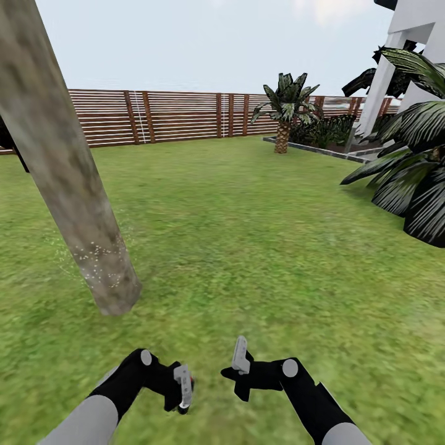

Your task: In the garden, pick up the pesticide atomizer on the floor and spray pesticide onto both trees until each tree trunk is fully covered.

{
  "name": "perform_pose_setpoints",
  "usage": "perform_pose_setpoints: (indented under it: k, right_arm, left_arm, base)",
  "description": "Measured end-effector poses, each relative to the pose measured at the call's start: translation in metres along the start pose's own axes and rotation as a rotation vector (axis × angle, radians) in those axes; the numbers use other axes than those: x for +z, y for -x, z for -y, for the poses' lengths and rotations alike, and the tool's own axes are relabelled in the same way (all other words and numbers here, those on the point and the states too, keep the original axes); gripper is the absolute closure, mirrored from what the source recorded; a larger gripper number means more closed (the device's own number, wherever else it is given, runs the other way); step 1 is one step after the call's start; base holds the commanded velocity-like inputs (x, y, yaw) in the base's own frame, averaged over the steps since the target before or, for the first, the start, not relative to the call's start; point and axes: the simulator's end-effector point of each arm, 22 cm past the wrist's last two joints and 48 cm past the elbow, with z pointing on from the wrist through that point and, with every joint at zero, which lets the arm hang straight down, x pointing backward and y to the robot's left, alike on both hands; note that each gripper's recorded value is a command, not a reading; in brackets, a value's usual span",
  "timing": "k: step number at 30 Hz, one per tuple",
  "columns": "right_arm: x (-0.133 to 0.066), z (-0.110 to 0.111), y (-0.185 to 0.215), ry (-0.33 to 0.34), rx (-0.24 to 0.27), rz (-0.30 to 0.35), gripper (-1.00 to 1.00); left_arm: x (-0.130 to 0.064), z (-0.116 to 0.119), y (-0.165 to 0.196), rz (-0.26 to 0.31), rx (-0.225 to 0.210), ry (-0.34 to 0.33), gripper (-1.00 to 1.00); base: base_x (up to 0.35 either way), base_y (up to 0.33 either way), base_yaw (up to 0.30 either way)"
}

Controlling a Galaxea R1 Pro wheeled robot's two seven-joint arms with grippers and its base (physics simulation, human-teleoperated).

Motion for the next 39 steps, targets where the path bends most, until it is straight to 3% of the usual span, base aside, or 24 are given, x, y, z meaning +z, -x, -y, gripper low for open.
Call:
perform_pose_setpoints:
  k: [4,5,12,13,15,17,19,21,23,26,27,28,29,32,35,39]
  right_arm:
    - [0.000,0.000,-0.001,0.001,0.000,-0.002,1.00]
    - [-0.001,0.000,-0.002,0.001,0.000,-0.004,-1.00]
    - [-0.002,-0.005,-0.021,0.007,0.035,-0.030,-1.00]
    - [-0.003,-0.003,-0.023,-0.004,0.037,-0.033,-1.00]
    - [-0.011,0.015,-0.041,-0.082,0.048,-0.061,-1.00]
    - [-0.017,0.029,-0.072,-0.184,0.092,-0.107,-1.00]
    - [-0.030,0.047,-0.133,-0.409,0.183,-0.199,-1.00]
    - [-0.049,0.054,-0.170,-0.605,0.222,-0.219,-1.00]
    - [-0.071,0.050,-0.186,-0.770,0.244,-0.155,-1.00]
    - [-0.103,0.040,-0.199,-0.935,0.264,-0.093,-1.00]
    - [-0.113,0.035,-0.204,-0.978,0.272,-0.081,-1.00]
    - [-0.133,0.027,-0.211,-1.060,0.291,-0.051,-1.00]
    - [-0.142,0.018,-0.215,-1.100,0.305,-0.031,-1.00]
    - [-0.141,0.012,-0.213,-1.113,0.317,-0.016,-1.00]
    - [-0.125,0.004,-0.202,-1.099,0.338,0.004,-1.00]
    - [-0.127,0.000,-0.206,-1.098,0.343,-0.006,-1.00]
  left_arm:
    - [-0.028,-0.020,-0.059,-0.071,-0.038,0.042,1.00]
    - [-0.032,-0.022,-0.068,-0.085,-0.044,0.049,1.00]
    - [-0.074,-0.044,-0.133,-0.156,-0.106,0.113,1.00]
    - [-0.076,-0.046,-0.135,-0.147,-0.120,0.125,1.00]
    - [-0.078,-0.054,-0.136,-0.090,-0.196,0.176,1.00]
    - [-0.079,-0.066,-0.139,-0.019,-0.296,0.261,1.00]
    - [-0.080,-0.080,-0.153,0.078,-0.463,0.406,1.00]
    - [-0.079,-0.084,-0.169,0.159,-0.566,0.536,1.00]
    - [-0.083,-0.081,-0.201,0.217,-0.681,0.720,1.00]
    - [-0.096,-0.062,-0.247,0.246,-0.817,0.938,1.00]
    - [-0.101,-0.058,-0.256,0.251,-0.842,0.984,1.00]
    - [-0.108,-0.048,-0.274,0.248,-0.898,1.049,1.00]
    - [-0.108,-0.036,-0.286,0.241,-0.941,1.075,1.00]
    - [-0.096,-0.014,-0.300,0.223,-1.027,1.071,1.00]
    - [-0.096,-0.004,-0.312,0.226,-1.103,1.088,1.00]
    - [-0.091,0.000,-0.310,0.223,-1.107,1.078,1.00]
  base:
    - [0.000,0.000,0.000]
    - [0.000,0.000,0.000]
    - [0.000,0.000,0.000]
    - [0.000,0.000,0.000]
    - [0.000,0.000,0.000]
    - [0.000,0.000,0.000]
    - [0.000,0.000,0.000]
    - [0.000,0.000,0.000]
    - [0.000,0.000,0.000]
    - [0.000,0.000,0.000]
    - [0.000,0.000,0.000]
    - [0.000,0.000,0.000]
    - [0.000,0.000,0.000]
    - [0.000,0.000,0.000]
    - [0.000,0.000,0.000]
    - [-0.018,0.000,0.000]
